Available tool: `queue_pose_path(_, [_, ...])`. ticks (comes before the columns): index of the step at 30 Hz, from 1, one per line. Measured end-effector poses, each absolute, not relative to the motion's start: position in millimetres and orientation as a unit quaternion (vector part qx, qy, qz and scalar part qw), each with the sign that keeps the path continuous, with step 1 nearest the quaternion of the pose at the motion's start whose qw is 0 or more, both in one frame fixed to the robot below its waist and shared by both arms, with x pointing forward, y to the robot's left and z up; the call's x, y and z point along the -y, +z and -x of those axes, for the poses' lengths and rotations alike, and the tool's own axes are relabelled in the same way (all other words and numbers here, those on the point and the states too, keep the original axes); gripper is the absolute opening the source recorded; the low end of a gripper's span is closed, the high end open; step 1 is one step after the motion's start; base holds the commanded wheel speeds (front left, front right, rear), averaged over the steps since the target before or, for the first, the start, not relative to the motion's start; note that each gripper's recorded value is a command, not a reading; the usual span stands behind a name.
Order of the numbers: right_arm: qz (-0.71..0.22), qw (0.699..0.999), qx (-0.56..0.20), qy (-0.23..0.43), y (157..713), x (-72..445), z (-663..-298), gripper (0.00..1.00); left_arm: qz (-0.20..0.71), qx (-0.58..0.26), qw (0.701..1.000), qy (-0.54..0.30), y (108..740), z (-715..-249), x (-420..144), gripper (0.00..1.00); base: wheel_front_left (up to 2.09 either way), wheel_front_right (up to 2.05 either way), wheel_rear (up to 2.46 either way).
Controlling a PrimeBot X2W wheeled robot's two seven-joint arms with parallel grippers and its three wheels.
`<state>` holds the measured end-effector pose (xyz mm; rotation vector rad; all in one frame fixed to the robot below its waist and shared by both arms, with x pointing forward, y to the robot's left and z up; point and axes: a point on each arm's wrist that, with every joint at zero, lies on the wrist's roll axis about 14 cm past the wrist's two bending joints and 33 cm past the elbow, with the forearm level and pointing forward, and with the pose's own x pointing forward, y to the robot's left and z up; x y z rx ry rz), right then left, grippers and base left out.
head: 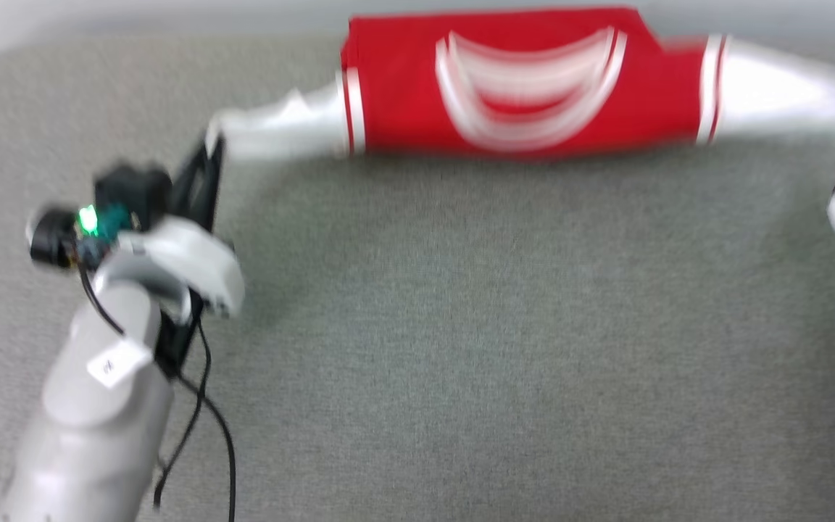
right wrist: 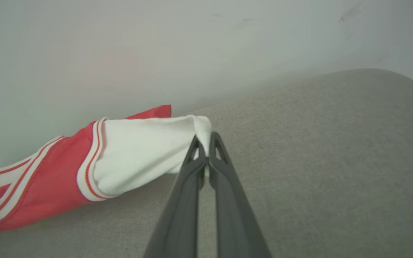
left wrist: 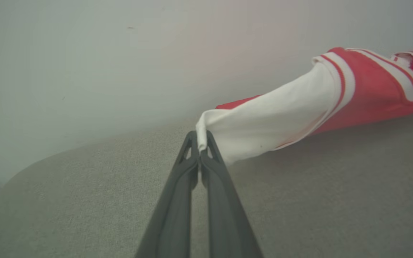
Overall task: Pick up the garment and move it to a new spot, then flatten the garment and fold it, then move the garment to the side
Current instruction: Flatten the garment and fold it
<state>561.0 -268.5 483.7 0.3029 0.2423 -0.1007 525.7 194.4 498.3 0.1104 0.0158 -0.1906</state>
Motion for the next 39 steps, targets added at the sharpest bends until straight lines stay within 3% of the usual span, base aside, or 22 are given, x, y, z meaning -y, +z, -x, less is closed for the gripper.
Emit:
queue_pose_path(22, [-0.171, 0.953, -0.246, -0.046, 415.1, 288.7, -377.6, 0.00, -0.042, -0.139, 0.980, -0.133, 416.3, -358.3, -187.4, 0.00, 0.00, 0.00, 0.00])
queue_pose_path(39, [-0.179, 0.915, -0.362, -0.021, 385.3, 294.9, -292.5, 0.00, -0.006, -0.239, 0.959, -0.151, 387.8, -277.1, -188.7, 0.00, 0.00, 0.00, 0.00])
